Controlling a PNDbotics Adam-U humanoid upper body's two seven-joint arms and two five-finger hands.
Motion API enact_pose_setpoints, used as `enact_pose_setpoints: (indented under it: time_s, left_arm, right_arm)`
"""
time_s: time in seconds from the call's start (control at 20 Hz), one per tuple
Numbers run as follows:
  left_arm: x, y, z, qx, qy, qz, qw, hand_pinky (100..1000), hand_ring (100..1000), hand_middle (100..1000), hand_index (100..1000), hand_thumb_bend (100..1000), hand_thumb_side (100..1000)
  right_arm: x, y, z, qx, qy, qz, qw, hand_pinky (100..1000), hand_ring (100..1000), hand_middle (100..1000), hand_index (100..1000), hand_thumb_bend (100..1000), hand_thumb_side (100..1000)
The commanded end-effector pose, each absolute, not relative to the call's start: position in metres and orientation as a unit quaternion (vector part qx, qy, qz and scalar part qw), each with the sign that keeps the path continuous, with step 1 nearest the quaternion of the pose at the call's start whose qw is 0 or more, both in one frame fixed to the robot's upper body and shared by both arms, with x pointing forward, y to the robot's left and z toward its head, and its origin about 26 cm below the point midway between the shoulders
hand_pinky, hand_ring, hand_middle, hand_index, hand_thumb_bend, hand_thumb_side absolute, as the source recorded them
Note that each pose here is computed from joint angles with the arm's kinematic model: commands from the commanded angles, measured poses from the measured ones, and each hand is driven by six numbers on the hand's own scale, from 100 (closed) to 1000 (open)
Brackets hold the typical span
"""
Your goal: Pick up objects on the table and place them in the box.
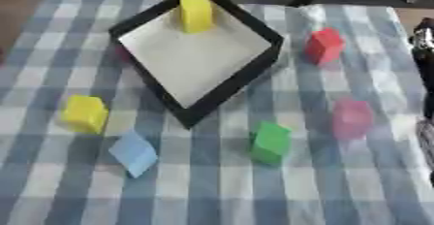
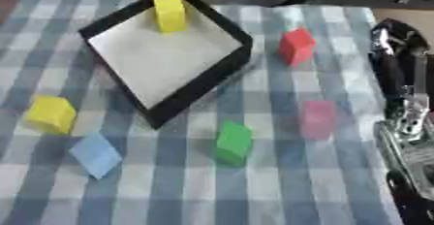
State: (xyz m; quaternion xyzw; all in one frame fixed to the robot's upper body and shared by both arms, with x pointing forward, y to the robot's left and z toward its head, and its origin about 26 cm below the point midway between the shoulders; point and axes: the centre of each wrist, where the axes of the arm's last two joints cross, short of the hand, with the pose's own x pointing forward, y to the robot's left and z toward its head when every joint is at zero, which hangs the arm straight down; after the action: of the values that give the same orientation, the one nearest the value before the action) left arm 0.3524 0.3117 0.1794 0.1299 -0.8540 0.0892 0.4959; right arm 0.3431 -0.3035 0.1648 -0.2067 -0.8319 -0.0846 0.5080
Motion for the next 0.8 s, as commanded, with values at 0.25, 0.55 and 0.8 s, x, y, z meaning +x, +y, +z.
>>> enact_pose_setpoints:
  time_s: [0.25,0.55,0.8]
  left_arm:
    - [0.3515,0.3155,0.1899,0.136,-0.861,0.079,0.483,753,721,823,865,444,693]
    - [0.3515,0.3156,0.19,0.136,-0.861,0.079,0.483,752,721,823,865,444,693]
    - [0.3515,0.3156,0.1898,0.137,-0.861,0.078,0.484,753,722,824,865,443,694]
  right_arm:
    - [0.343,-0.3049,0.1727,-0.209,-0.838,-0.083,0.497,849,776,745,785,100,578]
    - [0.3429,-0.3051,0.1728,-0.209,-0.838,-0.083,0.497,849,776,745,786,100,580]
    - [0.3431,-0.3051,0.1738,-0.209,-0.839,-0.083,0.496,848,776,746,786,100,580]
